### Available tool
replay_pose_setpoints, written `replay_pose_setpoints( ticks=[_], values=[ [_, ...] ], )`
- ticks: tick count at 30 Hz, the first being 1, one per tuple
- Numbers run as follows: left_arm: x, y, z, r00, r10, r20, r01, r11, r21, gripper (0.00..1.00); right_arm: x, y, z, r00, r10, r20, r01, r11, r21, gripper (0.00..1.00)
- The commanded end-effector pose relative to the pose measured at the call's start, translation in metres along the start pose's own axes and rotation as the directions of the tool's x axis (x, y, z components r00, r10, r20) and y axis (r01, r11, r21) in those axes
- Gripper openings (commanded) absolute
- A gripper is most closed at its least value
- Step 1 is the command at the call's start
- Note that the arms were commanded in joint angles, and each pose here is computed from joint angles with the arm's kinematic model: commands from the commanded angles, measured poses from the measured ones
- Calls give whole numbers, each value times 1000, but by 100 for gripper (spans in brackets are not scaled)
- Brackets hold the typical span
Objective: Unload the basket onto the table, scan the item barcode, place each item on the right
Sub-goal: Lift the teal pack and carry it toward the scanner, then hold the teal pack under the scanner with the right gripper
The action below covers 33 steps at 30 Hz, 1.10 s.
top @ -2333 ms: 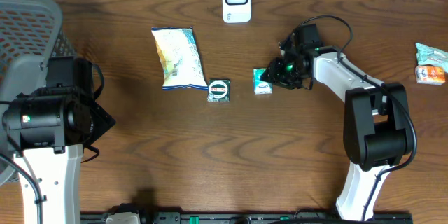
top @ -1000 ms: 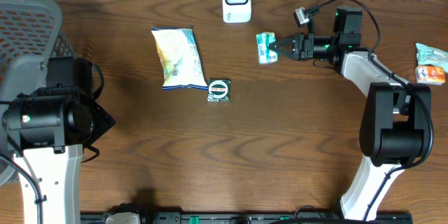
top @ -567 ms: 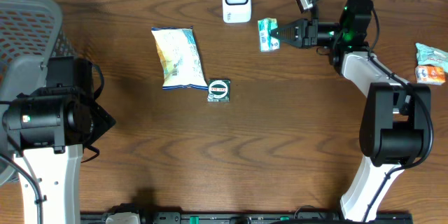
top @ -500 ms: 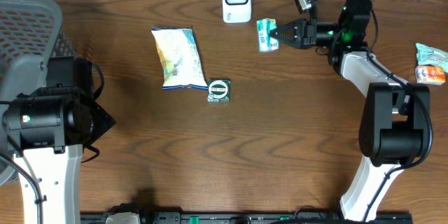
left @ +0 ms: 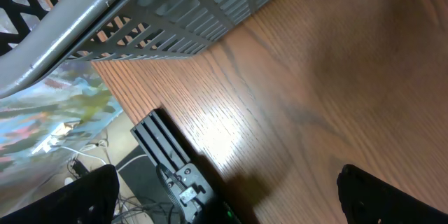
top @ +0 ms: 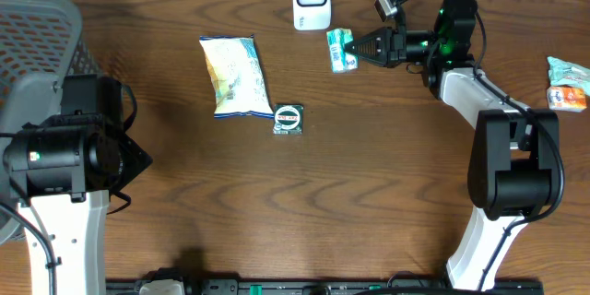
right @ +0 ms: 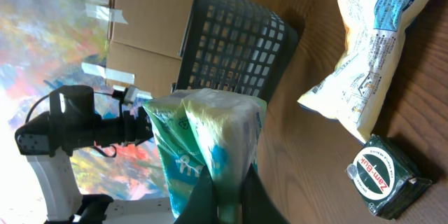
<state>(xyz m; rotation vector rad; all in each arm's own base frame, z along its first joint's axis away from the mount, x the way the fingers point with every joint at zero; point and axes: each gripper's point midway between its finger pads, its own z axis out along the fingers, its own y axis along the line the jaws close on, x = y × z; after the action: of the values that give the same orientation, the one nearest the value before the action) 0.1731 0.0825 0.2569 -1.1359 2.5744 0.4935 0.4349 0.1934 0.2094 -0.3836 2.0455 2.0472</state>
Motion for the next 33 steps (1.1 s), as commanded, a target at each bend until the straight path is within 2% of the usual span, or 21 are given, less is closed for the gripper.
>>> replay_pose_setpoints(
  ticks=[1, 10, 22, 25, 28, 33],
  values=[
    [0, 2, -1, 1000, -16, 1, 16, 1000, -4, 98, 1, 3, 1, 1000, -2, -12, 2, 1000, -7, 1],
    [0, 2, -1, 1000, -16, 0, 16, 1000, -4, 98, -1, 1, 6, 1000, -9, 5, 9, 1000, 5, 1],
    [0, 2, -1, 1000, -16, 0, 16, 1000, -4, 98, -6, -5, 48, 981, -192, 39, 189, 980, 58, 1],
    [0, 2, -1, 1000, -16, 0, 16, 1000, -4, 98, -17, -12, 55, 975, -198, 101, 186, 976, 116, 2],
    [0, 2, -1, 1000, -16, 0, 16, 1000, -4, 98, -41, -22, 51, 955, -196, 222, 151, 968, 202, 2],
    [0, 2, -1, 1000, -16, 0, 16, 1000, -4, 98, -81, -29, 34, 875, -309, 372, 174, 919, 355, 1]
  ],
)
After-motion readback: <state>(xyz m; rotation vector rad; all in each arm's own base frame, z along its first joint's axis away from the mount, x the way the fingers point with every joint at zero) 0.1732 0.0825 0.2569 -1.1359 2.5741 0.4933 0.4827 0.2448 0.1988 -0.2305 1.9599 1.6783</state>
